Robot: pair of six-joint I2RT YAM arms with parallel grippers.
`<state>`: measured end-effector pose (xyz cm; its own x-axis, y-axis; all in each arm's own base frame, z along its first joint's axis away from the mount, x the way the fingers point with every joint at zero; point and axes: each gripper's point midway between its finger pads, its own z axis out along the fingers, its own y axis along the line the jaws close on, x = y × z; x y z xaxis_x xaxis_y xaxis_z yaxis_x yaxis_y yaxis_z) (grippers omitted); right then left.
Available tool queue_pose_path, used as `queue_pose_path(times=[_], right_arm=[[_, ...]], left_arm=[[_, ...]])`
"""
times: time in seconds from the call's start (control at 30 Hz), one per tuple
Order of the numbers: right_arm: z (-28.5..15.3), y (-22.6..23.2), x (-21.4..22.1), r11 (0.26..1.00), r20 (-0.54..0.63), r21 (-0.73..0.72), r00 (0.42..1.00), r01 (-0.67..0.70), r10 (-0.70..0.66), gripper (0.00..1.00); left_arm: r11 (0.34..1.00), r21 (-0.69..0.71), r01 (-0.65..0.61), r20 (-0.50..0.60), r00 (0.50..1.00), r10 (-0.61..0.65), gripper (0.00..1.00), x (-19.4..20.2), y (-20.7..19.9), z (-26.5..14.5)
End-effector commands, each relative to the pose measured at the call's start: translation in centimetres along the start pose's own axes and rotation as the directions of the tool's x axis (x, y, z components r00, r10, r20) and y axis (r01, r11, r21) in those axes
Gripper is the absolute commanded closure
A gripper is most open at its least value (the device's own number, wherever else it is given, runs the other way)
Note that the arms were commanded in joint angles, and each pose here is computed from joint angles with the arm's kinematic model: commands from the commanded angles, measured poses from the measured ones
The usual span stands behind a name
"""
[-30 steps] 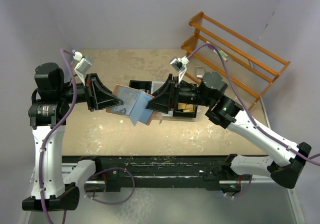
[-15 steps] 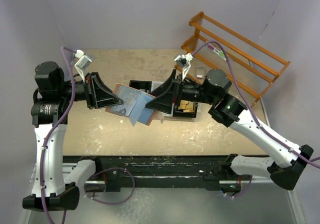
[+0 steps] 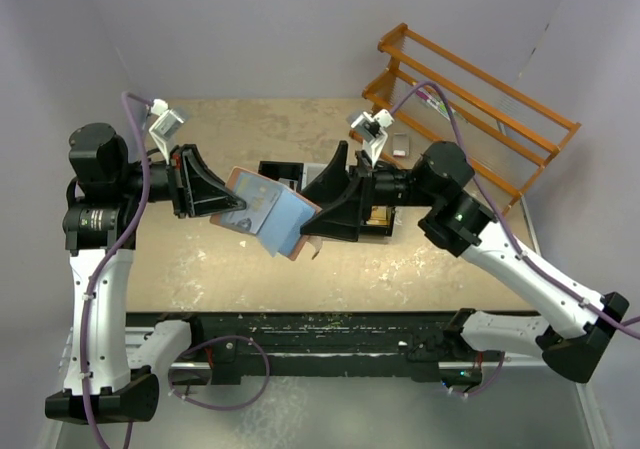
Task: Take the credit cards out of the card holder
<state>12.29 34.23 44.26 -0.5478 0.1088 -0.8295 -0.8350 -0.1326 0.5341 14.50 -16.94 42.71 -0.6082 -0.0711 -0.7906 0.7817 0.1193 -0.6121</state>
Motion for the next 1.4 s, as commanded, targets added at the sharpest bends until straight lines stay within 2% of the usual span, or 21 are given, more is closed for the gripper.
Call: queue_pose_path(times=[0.0, 0.07, 0.3, 0.4, 0.47, 0.6, 0.73, 0.77, 0.8, 0.87, 0.97, 1.2, 1.37], right_arm=[[-0.5, 0.8, -2.1, 0.996, 0.024, 0.058, 0.997, 0.07, -0.072, 0.0], [0.3, -2.0, -2.4, 0.984, 0.012, 0.164, 0.997, 0.069, -0.072, 0.0], [1.1, -6.3, -1.5, 0.954, -0.014, 0.299, 1.0, 0.005, -0.001, 0.05], [1.1, -6.6, -1.2, 0.952, -0.026, 0.304, 1.0, 0.01, -0.002, 0.09], [1.1, -6.2, -1.0, 0.96, -0.031, 0.278, 0.999, 0.014, -0.005, 0.15], [1.2, -4.4, -0.5, 0.983, -0.046, 0.183, 0.999, 0.03, -0.022, 0.44], [0.8, -2.8, -0.4, 0.992, -0.046, 0.118, 0.998, 0.044, -0.039, 0.86], [0.8, -2.4, -0.8, 0.992, -0.031, 0.113, 0.999, 0.048, -0.044, 0.93], [0.8, -2.2, -1.0, 0.993, -0.023, 0.112, 0.999, 0.045, -0.042, 0.98], [0.8, -2.5, -1.0, 0.991, -0.031, 0.131, 0.999, 0.025, -0.021, 1.0], [0.9, -3.6, -0.7, 0.983, -0.06, 0.186, 0.998, 0.01, 0.001, 1.0], [0.8, -6.1, 0.5, 0.954, -0.125, 0.3, 0.99, -0.03, 0.071, 1.0], [0.9, -7.2, 1.0, 0.936, -0.149, 0.349, 0.983, -0.052, 0.11, 1.0]], left_arm=[[0.999, 0.019, -0.04, -0.004, 0.999, 0.04, 0.97, -0.2, -0.6, 0.0], [0.999, 0.019, -0.037, -0.003, 0.999, 0.037, 0.97, -0.3, -0.6, 0.0], [0.998, 0.023, -0.054, 0.0, 0.999, 0.054, 0.98, -0.5, -1.1, 0.0], [0.998, 0.026, -0.051, -0.001, 0.999, 0.051, 0.98, -0.6, -1.1, 0.0], [0.998, 0.025, -0.052, 0.0, 0.999, 0.052, 0.98, -0.7, -1.0, 0.0], [0.998, 0.026, -0.051, 0.0, 0.999, 0.051, 0.98, -0.9, -0.9, 0.0], [0.999, 0.02, -0.051, 0.004, 0.999, 0.05, 0.97, -0.7, -0.5, 0.0], [0.999, 0.015, -0.05, 0.006, 0.999, 0.05, 0.93, -0.6, -0.3, 0.0], [0.999, 0.006, -0.048, 0.009, 0.999, 0.048, 0.82, -0.4, 0.1, 0.1], [0.997, -0.046, -0.066, 0.021, 0.998, 0.067, 0.66, -0.1, 1.8, 0.1], [0.996, -0.084, -0.034, 0.012, 0.999, 0.035, 0.56, 0.6, 3.8, 0.1], [0.998, -0.064, -0.013, -0.006, 1.0, 0.013, 0.53, 1.2, 4.3, 0.2], [0.999, -0.028, 0.029, -0.016, 0.999, -0.03, 0.56, 2.1, 4.5, 0.2]])
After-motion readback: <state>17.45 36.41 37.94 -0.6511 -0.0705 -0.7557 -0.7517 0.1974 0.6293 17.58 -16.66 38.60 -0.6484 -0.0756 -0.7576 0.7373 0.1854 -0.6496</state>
